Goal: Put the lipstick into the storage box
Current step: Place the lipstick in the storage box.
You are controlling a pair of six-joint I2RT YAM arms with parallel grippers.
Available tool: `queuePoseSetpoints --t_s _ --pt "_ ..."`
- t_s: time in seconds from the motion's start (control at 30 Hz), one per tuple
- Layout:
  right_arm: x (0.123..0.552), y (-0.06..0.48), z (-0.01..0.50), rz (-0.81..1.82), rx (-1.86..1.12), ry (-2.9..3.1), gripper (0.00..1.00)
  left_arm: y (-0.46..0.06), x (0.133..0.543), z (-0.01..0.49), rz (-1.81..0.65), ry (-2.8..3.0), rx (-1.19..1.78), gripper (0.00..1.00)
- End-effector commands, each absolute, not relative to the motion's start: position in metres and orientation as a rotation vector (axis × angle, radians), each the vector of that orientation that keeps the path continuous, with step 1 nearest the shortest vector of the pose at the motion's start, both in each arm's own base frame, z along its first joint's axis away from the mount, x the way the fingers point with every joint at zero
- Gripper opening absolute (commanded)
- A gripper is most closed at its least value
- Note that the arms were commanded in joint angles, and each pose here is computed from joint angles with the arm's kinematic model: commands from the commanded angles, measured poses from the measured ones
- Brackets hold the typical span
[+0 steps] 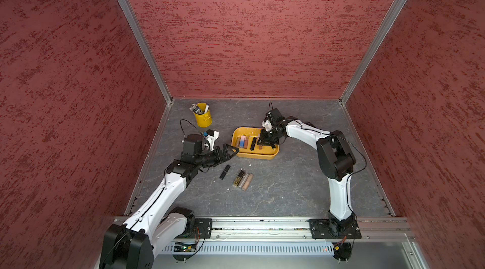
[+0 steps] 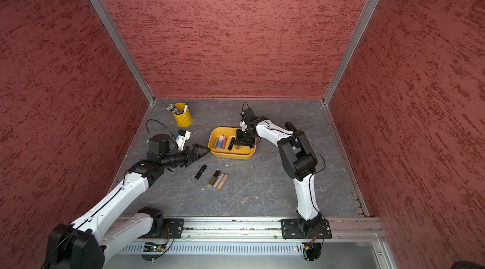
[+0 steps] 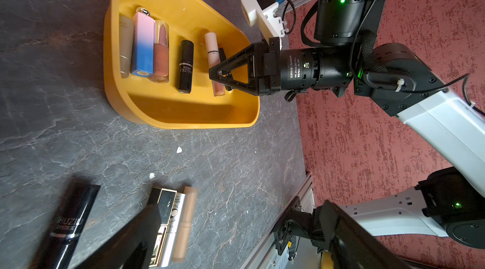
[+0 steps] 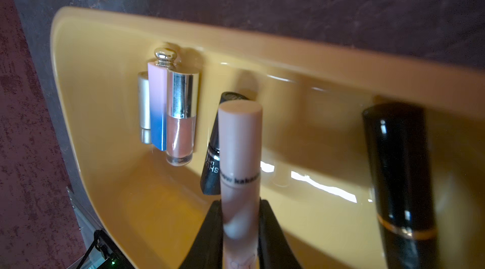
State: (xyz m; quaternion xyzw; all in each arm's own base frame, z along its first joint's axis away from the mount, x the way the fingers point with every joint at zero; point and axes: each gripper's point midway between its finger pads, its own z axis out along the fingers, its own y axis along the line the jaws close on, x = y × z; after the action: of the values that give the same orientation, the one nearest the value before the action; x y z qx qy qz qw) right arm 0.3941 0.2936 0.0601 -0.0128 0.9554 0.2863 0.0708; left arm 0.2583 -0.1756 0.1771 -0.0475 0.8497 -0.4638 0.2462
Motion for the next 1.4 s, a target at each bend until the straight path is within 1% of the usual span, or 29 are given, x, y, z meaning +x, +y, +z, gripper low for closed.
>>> queuePoseSetpoints --t_s 0.0,0.33,0.47,0.6,0.73,0.87,1.0,1.07,1.23,1.37 --pt "0.409 0.298 0.061 0.911 -0.014 2.836 0.22 -0.177 0.252 0.175 -1.28 2.324 -0.116 1.0" --pt "0.412 0.299 0.049 0.924 0.006 2.846 0.25 -0.174 0.249 0.171 -1.265 2.337 -0.132 1.0" --pt "0.413 0.3 0.047 0.931 0.005 2.844 0.3 -0.173 0.248 0.169 -1.264 2.343 -0.138 1.0" --pt "0.413 0.301 0.046 0.938 0.005 2.844 0.39 -0.172 0.247 0.167 -1.255 2.35 -0.146 1.0" --pt "0.413 0.302 0.047 0.95 0.003 2.841 0.42 -0.169 0.246 0.164 -1.23 2.366 -0.168 1.0" --pt "0.415 0.306 0.055 0.987 -0.016 2.815 0.43 -0.157 0.245 0.157 -1.127 2.413 -0.219 1.0" --pt "0.416 0.307 0.068 1.004 -0.035 2.78 0.43 -0.138 0.244 0.139 -0.945 2.521 -0.313 1.0" --pt "0.416 0.308 0.081 1.014 -0.053 2.747 0.43 -0.129 0.244 0.13 -0.863 2.568 -0.369 1.0" --pt "0.412 0.306 0.118 1.042 -0.096 2.664 0.44 -0.119 0.244 0.114 -0.77 2.633 -0.443 1.0" --pt "0.4 0.3 0.144 1.054 -0.119 2.619 0.44 -0.113 0.248 0.098 -0.638 2.712 -0.438 1.0"
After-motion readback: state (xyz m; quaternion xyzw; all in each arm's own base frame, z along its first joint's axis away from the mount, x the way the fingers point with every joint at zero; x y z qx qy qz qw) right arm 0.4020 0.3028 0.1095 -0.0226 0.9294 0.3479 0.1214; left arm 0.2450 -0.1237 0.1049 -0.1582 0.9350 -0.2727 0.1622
